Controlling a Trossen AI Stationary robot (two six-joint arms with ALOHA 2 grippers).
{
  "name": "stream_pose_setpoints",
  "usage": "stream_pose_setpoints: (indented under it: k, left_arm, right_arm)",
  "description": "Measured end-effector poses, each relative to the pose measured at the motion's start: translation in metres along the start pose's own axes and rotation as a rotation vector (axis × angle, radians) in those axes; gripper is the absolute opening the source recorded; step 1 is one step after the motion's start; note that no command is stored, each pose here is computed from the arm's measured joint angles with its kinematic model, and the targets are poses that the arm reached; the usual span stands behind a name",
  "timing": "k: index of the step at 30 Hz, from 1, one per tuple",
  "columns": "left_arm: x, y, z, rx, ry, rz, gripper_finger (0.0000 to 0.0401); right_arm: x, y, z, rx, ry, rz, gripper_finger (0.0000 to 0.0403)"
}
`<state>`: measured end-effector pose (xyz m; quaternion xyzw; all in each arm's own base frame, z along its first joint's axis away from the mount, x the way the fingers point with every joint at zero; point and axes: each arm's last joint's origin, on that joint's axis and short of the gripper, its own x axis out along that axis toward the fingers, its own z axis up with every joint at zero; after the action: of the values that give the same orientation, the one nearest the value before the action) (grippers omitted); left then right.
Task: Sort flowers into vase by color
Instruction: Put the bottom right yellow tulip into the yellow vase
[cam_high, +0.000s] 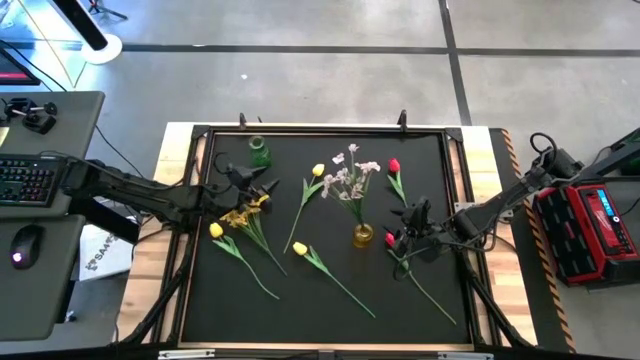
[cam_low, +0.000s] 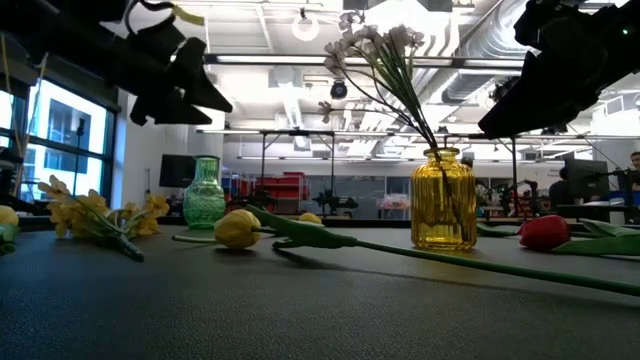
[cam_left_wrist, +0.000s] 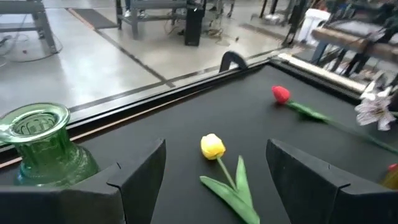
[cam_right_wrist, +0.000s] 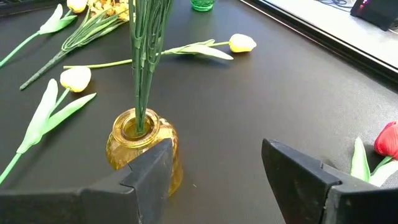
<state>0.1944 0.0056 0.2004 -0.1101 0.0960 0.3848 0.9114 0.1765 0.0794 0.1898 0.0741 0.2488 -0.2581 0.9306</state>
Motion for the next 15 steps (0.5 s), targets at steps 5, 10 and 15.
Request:
stream_pose_setpoints:
  k: [5, 10, 15]
  left_arm:
    - [0.011, -0.017, 0.009, 0.095, 0.113, 0.056, 0.0266]
    - [0.027, -0.038, 0.013, 0.215, 0.235, 0.080, 0.0266]
    - [0.044, -0.054, 0.007, 0.279, 0.374, 0.042, 0.0266]
  right_arm:
    - [0.000, 0.000, 0.000, 0.001, -0.001, 0.000, 0.0236]
    - [0.000, 0.000, 0.000, 0.002, -0.001, 0.001, 0.0236]
    - [0.000, 0.001, 0.000, -0.005, 0.010, 0.014, 0.0236]
